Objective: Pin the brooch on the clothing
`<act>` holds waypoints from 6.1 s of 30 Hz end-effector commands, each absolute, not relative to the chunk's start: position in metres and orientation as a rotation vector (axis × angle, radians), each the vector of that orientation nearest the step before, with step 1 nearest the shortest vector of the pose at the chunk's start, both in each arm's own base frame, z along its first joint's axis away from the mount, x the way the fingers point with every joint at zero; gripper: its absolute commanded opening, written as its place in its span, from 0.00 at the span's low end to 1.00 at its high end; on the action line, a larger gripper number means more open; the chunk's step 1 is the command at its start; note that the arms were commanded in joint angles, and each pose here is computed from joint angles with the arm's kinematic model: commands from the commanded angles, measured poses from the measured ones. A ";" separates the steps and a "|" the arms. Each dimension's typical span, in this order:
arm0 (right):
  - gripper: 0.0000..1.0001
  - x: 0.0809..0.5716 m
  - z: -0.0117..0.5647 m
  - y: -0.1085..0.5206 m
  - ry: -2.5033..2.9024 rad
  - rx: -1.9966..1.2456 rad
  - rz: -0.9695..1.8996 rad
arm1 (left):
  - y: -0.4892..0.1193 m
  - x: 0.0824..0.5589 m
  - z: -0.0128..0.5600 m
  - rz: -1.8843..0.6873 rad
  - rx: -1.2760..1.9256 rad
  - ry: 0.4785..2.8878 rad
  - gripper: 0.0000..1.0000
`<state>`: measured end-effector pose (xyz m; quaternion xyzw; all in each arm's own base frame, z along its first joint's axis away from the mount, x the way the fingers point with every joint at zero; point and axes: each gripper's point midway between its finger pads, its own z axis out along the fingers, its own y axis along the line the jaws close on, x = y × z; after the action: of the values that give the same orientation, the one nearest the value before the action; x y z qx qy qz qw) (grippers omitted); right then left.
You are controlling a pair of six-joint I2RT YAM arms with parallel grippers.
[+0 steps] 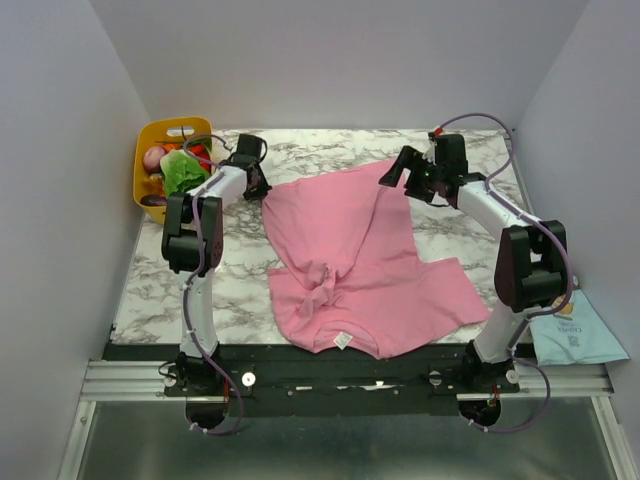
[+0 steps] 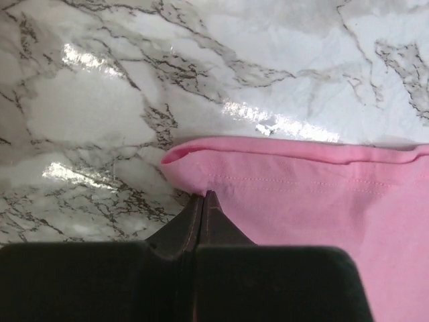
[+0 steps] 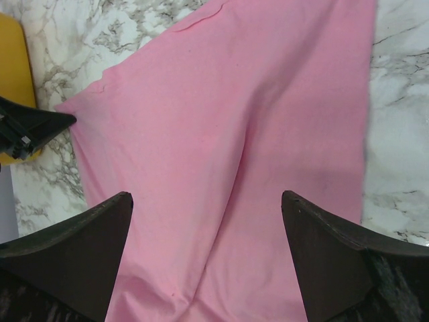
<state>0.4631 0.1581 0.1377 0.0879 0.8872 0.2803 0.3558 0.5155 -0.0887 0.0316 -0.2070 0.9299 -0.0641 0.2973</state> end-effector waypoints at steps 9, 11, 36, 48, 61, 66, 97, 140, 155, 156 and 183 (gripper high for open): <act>1.00 0.455 0.140 0.154 2.309 0.224 0.744 | -0.172 0.507 0.134 -0.291 -0.162 2.362 0.00; 1.00 0.451 0.148 0.152 2.292 0.220 0.737 | -0.202 0.491 0.155 -0.326 -0.071 2.330 0.00; 1.00 0.385 0.125 0.106 2.307 0.347 0.503 | -0.175 0.218 0.182 -0.647 -0.050 2.236 0.00; 0.89 0.431 0.088 0.124 2.440 0.347 0.557 | -0.165 0.217 0.172 -0.584 -0.081 2.256 0.00; 0.54 0.473 0.072 0.136 2.515 0.387 0.583 | -0.174 0.223 0.173 -0.614 -0.051 2.237 0.00; 0.54 0.475 0.059 0.136 2.541 0.411 0.588 | -0.175 0.223 0.173 -0.620 -0.049 2.235 0.00; 0.21 0.504 0.027 0.142 2.603 0.460 0.700 | -0.175 0.222 0.167 -0.623 -0.049 2.238 0.00; 0.01 0.338 0.519 0.115 1.616 0.006 0.717 | -0.158 0.287 0.469 -0.496 -0.028 1.677 0.00; 0.01 0.251 0.641 0.080 1.273 0.014 0.578 | -0.117 0.247 0.616 -0.488 -0.018 1.374 0.00; 0.01 0.249 0.641 0.080 1.268 0.010 0.581 | -0.114 0.242 0.620 -0.493 -0.017 1.360 0.00; 0.01 0.104 0.657 0.077 1.074 -0.103 0.619 | -0.087 0.135 0.652 -0.752 0.079 1.205 0.00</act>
<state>0.1083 0.0778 0.6590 -0.0445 0.5004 0.2959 0.8124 0.1278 -0.0711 0.6538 0.0163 0.5444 -0.3345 0.7691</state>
